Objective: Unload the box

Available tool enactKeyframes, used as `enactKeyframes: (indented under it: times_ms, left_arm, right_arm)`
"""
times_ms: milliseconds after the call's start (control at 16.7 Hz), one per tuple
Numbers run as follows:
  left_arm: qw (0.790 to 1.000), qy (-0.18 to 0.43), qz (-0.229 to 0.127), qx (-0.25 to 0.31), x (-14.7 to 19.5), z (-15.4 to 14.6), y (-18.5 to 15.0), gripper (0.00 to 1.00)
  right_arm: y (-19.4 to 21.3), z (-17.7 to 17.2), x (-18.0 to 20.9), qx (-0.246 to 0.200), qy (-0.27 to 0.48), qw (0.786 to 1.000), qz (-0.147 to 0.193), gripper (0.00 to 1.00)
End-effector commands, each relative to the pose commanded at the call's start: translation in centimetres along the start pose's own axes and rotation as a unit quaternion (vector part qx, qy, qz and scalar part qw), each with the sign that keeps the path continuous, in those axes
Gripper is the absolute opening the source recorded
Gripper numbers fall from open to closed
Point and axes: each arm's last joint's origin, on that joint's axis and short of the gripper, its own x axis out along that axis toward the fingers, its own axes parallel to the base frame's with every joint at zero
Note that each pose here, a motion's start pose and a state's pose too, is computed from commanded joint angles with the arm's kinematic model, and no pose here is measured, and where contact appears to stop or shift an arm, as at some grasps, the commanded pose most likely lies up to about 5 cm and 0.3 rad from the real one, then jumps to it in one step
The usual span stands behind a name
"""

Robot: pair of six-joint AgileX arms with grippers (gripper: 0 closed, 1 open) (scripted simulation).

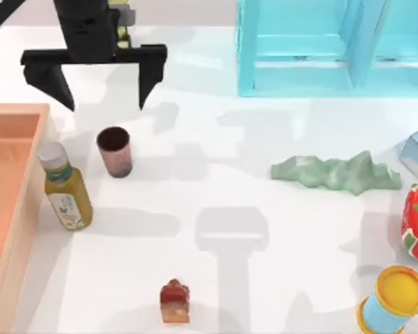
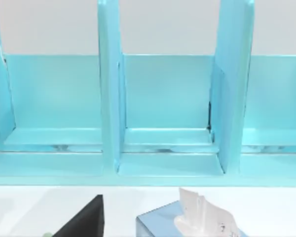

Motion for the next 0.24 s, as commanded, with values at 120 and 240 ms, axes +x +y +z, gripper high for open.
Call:
enactKeyframes:
  times_ms: [120, 240]
  left_arm:
    - [1.000, -0.002, 0.000, -0.001, -1.4, -0.3, 0.1, 1.00]
    - [1.000, -0.004, 0.000, -0.001, -1.8, -0.4, 0.2, 1.00]
  right_arm:
    - [0.0, 0.0, 0.0, 0.000, 0.000, 1.000, 0.000, 1.00]
    - [0.0, 0.0, 0.0, 0.000, 0.000, 1.000, 0.000, 1.00]
